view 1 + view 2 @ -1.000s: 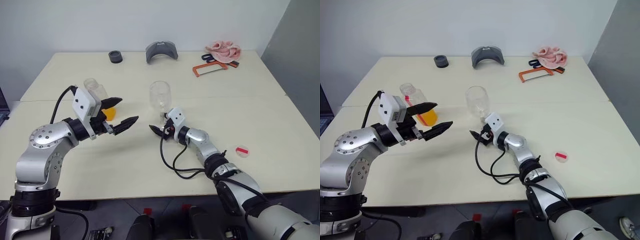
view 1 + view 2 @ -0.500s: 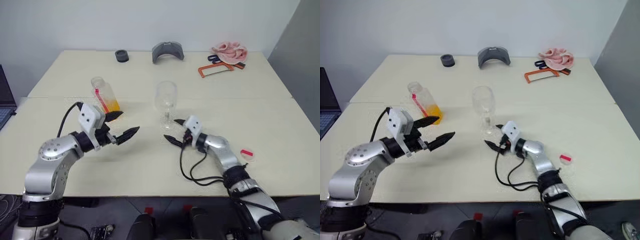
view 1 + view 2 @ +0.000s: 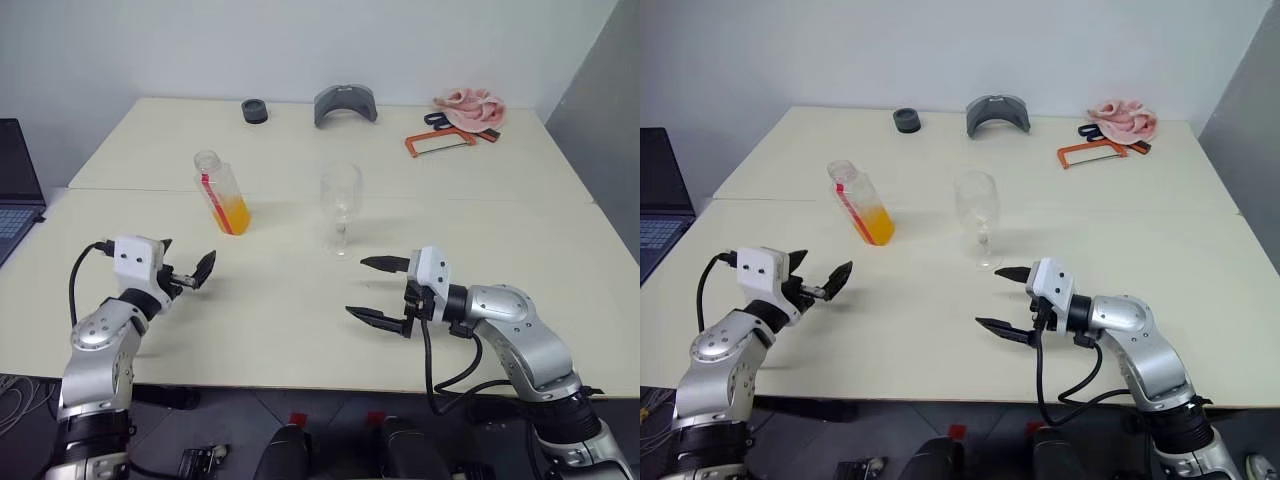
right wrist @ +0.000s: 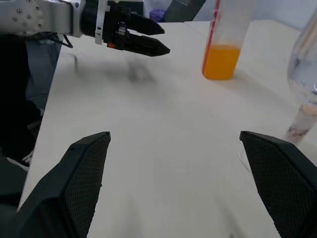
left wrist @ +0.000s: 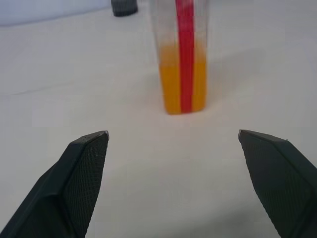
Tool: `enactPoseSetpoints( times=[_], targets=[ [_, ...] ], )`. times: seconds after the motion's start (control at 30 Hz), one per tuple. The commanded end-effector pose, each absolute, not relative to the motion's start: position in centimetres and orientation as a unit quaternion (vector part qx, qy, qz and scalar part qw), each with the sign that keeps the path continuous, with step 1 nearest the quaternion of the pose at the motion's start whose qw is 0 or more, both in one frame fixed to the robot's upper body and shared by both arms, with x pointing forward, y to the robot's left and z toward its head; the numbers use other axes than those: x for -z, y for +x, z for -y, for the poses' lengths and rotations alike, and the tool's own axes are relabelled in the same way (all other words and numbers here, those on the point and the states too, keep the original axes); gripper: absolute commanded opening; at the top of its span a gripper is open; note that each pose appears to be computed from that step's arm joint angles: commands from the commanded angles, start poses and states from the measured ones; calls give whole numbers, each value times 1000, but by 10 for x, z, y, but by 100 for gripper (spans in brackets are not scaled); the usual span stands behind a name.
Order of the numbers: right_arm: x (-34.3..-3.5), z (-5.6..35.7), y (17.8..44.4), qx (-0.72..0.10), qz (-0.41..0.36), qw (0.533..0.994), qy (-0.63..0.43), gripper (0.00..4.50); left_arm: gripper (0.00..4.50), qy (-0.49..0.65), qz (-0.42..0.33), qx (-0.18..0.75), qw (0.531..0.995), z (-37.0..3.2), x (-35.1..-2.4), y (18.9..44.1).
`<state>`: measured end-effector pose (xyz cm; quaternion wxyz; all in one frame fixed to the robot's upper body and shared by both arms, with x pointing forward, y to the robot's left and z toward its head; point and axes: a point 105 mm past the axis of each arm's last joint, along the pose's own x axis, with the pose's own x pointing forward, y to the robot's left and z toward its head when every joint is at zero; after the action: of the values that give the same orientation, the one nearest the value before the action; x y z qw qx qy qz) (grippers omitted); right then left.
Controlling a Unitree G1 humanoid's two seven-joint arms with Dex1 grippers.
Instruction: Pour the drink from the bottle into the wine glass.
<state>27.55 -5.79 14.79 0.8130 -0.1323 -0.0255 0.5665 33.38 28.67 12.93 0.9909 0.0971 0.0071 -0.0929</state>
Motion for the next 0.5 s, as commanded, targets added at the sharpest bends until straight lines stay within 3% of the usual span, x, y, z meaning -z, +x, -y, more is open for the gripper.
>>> enactPoseSetpoints(
  times=[0.03,0.5],
  targets=[
    [-165,56,271,-559,46,819,-122,447,450,113,28,104,988,-288,-152,341],
    [-191,53,273,-512,49,848,-129,447,450,129,42,147,980,-279,-172,374]
  ],
)
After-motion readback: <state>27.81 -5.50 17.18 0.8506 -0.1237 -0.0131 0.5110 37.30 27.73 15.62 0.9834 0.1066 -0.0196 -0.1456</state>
